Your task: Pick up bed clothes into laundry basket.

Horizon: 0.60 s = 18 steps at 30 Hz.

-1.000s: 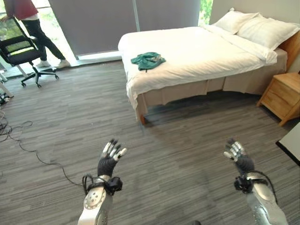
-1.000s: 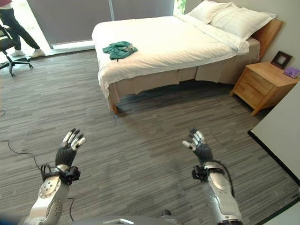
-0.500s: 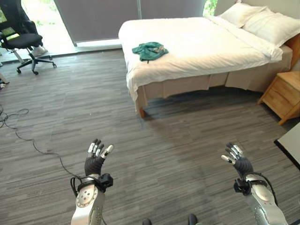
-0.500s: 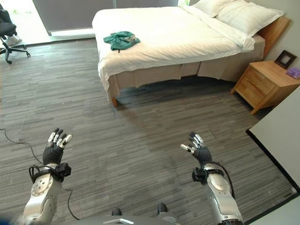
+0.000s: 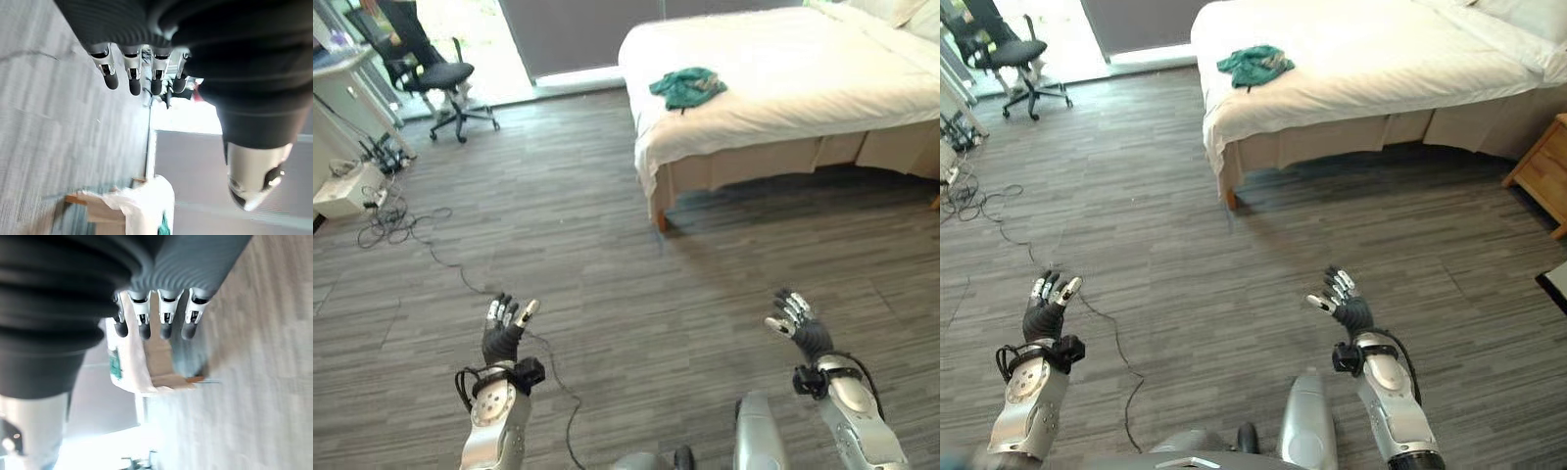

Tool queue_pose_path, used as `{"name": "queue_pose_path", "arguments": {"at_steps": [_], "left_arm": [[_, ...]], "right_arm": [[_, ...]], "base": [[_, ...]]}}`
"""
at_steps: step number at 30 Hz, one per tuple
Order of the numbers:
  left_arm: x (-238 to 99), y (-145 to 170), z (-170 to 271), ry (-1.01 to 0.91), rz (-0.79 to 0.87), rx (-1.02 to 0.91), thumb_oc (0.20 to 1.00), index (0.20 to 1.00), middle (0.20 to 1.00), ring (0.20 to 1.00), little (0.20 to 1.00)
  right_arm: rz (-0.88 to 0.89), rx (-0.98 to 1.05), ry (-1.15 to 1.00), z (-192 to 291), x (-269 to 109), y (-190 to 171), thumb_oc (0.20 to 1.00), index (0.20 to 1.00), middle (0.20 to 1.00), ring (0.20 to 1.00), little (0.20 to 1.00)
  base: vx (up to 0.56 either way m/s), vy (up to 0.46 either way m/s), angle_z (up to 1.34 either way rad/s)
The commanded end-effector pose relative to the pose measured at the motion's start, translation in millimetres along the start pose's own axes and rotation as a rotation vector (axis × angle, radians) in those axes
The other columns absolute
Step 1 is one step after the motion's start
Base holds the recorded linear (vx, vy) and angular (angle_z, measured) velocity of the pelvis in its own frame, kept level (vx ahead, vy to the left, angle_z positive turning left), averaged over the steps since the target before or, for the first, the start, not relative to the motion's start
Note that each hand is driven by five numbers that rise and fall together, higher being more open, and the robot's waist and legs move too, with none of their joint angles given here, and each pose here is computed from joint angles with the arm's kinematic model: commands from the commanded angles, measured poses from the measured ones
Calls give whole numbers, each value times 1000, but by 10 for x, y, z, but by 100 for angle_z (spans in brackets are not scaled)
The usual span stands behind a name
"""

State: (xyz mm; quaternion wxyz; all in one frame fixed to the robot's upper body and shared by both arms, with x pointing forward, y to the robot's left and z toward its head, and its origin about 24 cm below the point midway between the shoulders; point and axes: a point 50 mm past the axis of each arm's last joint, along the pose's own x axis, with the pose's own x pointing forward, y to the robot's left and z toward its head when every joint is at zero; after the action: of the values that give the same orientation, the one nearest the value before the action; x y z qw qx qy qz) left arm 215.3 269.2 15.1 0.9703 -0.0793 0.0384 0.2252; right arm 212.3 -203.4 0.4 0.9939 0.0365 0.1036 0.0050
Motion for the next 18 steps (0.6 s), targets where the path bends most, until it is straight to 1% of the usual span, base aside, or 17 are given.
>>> {"name": "queue_pose_path", "arguments": {"at_steps": [1, 5, 8, 10, 12, 13, 14, 15, 18], "left_arm": [[113, -273, 464, -209, -134, -33, 1000, 1000, 1000, 1000, 1000], [80, -407, 496, -228, -205, -38, 1000, 1000, 1000, 1000, 1000], [14, -433, 376, -184, -208, -91, 1000, 1000, 1000, 1000, 1000], [8, -445, 372, -183, -203, -129, 1000, 1000, 1000, 1000, 1000], [-2, -484, 309, -147, -220, -178, 1000, 1000, 1000, 1000, 1000], [0, -486, 311, -147, -220, -177, 1000, 1000, 1000, 1000, 1000], [8, -453, 227, -106, -176, -189, 1000, 1000, 1000, 1000, 1000], [18, -438, 203, -91, -158, -199, 1000, 1000, 1000, 1000, 1000], [11, -382, 171, -77, -160, -170, 1000, 1000, 1000, 1000, 1000]], "right_arm": [[-17, -30, -126, 281, 128, -143, 1000, 1000, 1000, 1000, 1000], [-2, -62, -133, 323, 121, -148, 1000, 1000, 1000, 1000, 1000], [0, -96, -117, 317, 131, -203, 1000, 1000, 1000, 1000, 1000], [-5, -97, -135, 370, 156, -216, 1000, 1000, 1000, 1000, 1000], [-8, -27, -177, 451, 174, -225, 1000, 1000, 1000, 1000, 1000], [-8, -26, -178, 452, 175, -225, 1000, 1000, 1000, 1000, 1000], [-43, -56, -183, 487, 159, -251, 1000, 1000, 1000, 1000, 1000], [-37, -56, -190, 504, 163, -237, 1000, 1000, 1000, 1000, 1000], [-38, -40, -194, 484, 127, -234, 1000, 1000, 1000, 1000, 1000]], "base": [[522, -28, 11], [584, -74, 31], [563, -78, 25], [323, -71, 33], [545, -228, 23], [652, -283, 2], [478, -156, -16], [658, -154, -20], [508, 55, -56]]}}
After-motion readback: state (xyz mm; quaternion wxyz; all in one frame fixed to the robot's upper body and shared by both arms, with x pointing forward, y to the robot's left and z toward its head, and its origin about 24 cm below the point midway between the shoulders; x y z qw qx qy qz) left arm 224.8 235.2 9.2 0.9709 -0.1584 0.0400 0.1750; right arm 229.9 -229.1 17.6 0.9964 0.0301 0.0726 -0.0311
